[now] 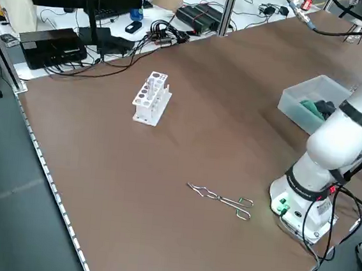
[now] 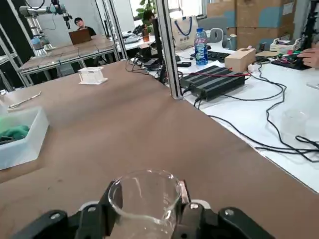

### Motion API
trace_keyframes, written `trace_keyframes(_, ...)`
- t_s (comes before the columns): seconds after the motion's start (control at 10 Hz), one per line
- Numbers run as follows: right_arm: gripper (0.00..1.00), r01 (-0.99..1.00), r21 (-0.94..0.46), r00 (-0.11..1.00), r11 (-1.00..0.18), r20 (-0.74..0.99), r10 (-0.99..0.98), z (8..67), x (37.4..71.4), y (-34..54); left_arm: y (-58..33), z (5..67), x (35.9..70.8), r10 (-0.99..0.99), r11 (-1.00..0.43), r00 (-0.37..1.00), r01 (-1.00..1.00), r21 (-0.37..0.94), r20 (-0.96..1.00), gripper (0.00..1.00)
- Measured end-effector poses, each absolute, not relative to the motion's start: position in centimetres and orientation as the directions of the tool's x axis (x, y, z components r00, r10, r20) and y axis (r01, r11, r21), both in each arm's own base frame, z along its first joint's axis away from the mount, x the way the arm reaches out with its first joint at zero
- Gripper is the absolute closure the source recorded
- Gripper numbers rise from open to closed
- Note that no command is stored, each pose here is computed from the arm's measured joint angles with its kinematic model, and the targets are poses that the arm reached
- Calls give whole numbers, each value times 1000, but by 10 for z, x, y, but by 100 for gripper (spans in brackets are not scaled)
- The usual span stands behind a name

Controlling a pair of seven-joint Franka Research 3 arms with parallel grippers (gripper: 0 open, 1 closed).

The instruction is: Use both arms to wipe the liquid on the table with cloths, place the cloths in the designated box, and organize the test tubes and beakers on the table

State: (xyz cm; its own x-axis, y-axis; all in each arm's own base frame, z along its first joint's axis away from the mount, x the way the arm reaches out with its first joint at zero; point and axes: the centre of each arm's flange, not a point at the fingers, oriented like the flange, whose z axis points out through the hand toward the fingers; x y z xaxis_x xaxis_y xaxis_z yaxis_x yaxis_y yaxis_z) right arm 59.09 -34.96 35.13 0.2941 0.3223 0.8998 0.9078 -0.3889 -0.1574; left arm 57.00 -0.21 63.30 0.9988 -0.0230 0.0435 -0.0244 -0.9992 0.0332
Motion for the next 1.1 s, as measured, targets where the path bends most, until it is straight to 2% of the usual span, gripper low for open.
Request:
trace_keyframes(0.3, 50, 885, -162, 315, -436, 899, 306, 336, 570, -400, -2, 633, 570, -23, -999, 999, -24, 33, 44, 1)
trace_keyframes(0.7, 50, 898, -134, 289, -420, 898, 332, 324, 538, -446, -2, 633, 570, -23, -999, 999, -25, 33, 43, 1)
trace_keyframes(1.1, 50, 915, -109, 246, -389, 914, 323, 288, 537, -453, -2, 633, 570, -23, -999, 999, -24, 33, 43, 1)
